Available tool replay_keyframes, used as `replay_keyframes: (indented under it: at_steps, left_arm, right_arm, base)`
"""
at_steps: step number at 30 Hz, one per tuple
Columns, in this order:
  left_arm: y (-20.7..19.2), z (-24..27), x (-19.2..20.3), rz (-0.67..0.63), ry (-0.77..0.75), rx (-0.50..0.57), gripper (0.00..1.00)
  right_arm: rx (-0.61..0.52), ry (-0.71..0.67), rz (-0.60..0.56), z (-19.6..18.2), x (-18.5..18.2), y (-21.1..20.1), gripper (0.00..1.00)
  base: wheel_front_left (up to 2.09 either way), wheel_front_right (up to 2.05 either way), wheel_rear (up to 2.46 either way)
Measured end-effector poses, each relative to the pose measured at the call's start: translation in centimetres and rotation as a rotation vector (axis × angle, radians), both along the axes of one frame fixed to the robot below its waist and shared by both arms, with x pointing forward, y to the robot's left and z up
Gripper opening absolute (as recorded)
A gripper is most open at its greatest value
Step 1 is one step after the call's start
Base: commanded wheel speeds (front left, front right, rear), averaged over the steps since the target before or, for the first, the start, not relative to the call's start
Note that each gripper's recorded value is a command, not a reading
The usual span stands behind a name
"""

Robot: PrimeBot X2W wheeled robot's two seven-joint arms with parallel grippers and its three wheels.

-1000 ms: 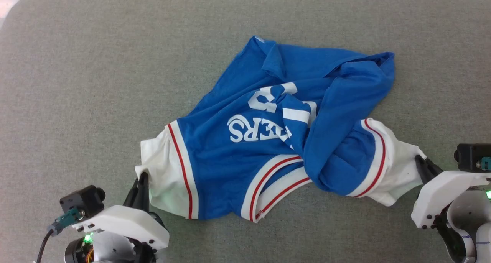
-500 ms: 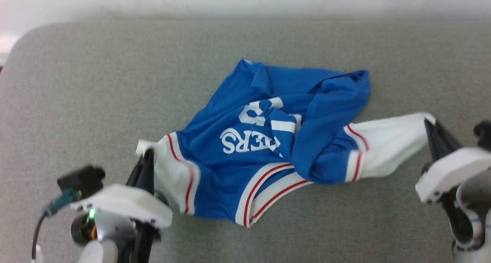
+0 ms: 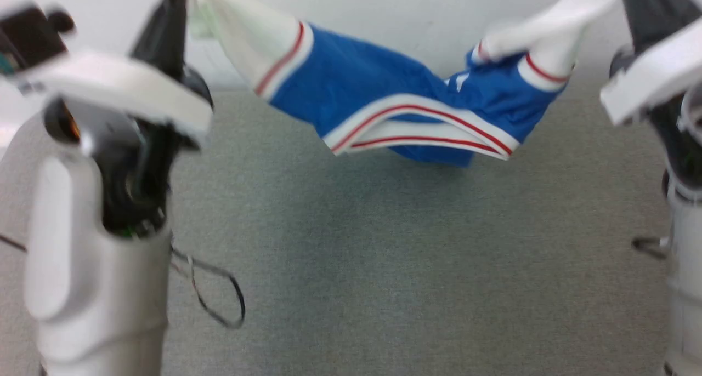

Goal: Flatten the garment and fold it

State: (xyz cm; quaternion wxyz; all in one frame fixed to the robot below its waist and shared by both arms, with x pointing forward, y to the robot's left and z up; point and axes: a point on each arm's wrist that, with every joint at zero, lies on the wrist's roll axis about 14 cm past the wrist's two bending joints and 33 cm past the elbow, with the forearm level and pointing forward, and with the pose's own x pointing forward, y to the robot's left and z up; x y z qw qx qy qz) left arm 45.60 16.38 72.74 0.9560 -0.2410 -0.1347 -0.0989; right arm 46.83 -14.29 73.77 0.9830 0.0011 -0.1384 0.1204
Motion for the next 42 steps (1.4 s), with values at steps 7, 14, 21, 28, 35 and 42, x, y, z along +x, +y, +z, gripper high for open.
replay_keyframes:
  at_steps: [7,14,21,28,35,42]
  left_arm:
    - [-1.1,6.9,0.7,-0.031,-0.081,0.034,0.00]
    - [-1.1,9.6,1.5,-0.025,-0.071,0.071,0.00]
    - [-1.5,9.7,3.7,-0.031,0.004,0.095,0.00]
    - [-0.7,9.4,8.5,0.056,0.026,0.116,0.00]
    - [-1.1,13.2,13.1,0.120,-0.158,0.088,0.00]
    - [-0.8,13.2,17.5,0.151,-0.302,0.016,0.00]
  right_arm:
    - [-0.039,-0.120,-0.015,7.0,-0.7,-0.5,0.00]
    - [-0.079,-0.155,0.003,10.5,-1.2,0.5,0.00]
    - [-0.081,-0.084,-0.005,10.4,0.9,0.3,0.00]
    - [-0.128,-0.024,-0.073,9.6,6.4,-0.2,0.00]
    - [-0.163,-0.084,-0.141,10.6,12.6,-0.2,0.00]
    - [-0.203,-0.102,-0.186,8.3,18.4,-0.8,0.00]
  base:
    - [0.00,0.00,0.00]
    - [0.00,0.00,0.00]
    - [0.00,0.00,0.00]
    - [0.00,0.00,0.00]
    - [0.00,0.00,0.00]
    - [0.00,0.00,0.00]
